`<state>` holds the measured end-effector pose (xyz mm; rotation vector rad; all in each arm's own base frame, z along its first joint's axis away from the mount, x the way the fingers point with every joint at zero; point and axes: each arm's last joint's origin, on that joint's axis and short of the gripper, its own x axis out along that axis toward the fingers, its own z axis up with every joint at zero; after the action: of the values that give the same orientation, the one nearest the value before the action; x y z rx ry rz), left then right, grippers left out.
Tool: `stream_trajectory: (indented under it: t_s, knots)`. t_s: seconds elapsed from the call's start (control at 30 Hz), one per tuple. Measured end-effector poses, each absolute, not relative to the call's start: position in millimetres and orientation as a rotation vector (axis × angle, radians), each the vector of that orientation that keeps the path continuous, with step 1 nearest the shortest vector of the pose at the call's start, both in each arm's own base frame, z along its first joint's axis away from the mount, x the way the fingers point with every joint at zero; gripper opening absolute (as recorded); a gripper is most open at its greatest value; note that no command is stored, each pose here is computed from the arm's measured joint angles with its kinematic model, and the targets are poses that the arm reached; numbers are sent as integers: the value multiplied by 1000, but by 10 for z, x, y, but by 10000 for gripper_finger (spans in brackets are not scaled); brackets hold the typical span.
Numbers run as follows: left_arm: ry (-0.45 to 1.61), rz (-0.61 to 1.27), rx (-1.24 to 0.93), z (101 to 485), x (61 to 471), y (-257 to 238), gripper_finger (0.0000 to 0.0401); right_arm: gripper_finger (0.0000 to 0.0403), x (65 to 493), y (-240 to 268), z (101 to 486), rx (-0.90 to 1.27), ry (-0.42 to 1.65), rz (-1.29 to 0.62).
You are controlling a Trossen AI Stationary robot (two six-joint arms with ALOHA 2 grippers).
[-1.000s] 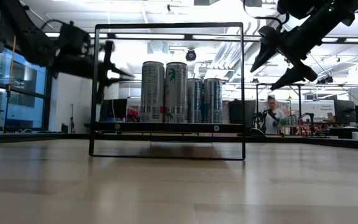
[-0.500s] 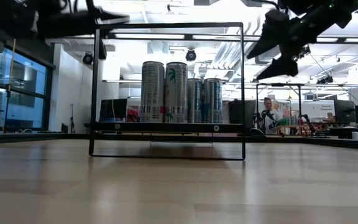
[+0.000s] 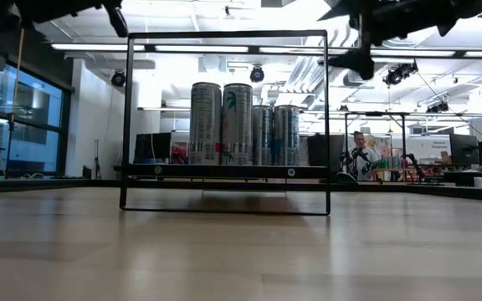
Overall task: Place canned beverage on shelf
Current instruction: Put the white pink soda can on the shelf aligned with the other white pink soda can
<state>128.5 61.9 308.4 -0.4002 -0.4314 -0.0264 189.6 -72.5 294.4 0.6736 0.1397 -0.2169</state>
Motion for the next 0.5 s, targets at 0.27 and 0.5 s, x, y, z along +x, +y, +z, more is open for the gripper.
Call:
stream_trajectory:
  t_s: [0.27,0.5]
  knots:
    - [-105,95,-244,3149,1271,611,0,364,1912,-734,3204,677,-124,-150]
    - [-216,78,-159,3337,1247,596,1,364,1924,-707,3220,674,-154,-180]
